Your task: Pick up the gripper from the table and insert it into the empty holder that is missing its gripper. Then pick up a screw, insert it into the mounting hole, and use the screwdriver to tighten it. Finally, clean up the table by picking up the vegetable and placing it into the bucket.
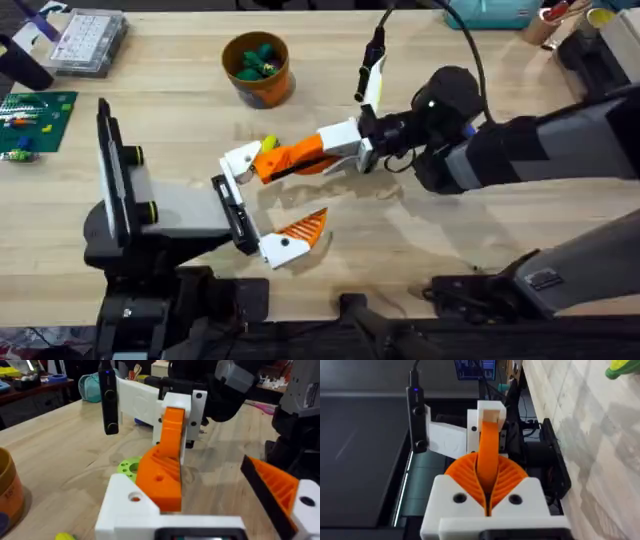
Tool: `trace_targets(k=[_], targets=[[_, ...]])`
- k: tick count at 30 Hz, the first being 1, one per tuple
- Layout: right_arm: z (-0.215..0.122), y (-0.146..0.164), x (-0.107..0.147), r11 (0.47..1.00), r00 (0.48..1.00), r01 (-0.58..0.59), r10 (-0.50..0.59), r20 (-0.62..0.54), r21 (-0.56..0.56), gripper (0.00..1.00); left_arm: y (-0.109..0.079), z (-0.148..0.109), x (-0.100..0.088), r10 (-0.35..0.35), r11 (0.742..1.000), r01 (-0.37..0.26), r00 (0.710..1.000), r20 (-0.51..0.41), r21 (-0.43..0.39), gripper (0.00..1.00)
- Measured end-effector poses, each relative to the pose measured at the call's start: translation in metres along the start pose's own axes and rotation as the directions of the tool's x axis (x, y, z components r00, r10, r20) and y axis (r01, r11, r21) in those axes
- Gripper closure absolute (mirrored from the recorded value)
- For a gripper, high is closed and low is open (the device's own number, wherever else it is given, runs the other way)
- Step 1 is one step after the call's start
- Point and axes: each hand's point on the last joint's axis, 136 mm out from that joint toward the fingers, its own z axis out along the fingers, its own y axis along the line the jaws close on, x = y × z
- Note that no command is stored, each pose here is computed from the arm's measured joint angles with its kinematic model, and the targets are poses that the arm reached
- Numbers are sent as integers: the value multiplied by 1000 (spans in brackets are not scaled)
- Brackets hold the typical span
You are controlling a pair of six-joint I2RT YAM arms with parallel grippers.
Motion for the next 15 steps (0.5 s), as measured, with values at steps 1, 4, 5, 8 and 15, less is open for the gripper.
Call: trace_targets(k=[1,4,5,8,15], targets=[[1,0,0,1000,1000,-1,1,3,0,982,0,0,0,0,1000,0,1000,0,0,14],[4,0,0,1000,1000,5,-5,6,-1,982,0,0,0,0,1000,0,1000,0,0,14],[6,0,0,1000,1000,8,-8,7,-1,982,0,0,0,0,1000,0,1000,0,0,14],[8,-2,0,1000,1000,16,-16,12,1,982,1,0,0,0,1000,0,1000,0,-3,14],[9,-7,-3,999,999,44,-44,29,6,982,1,0,0,-2,1000,2,1000,0,-7,15]])
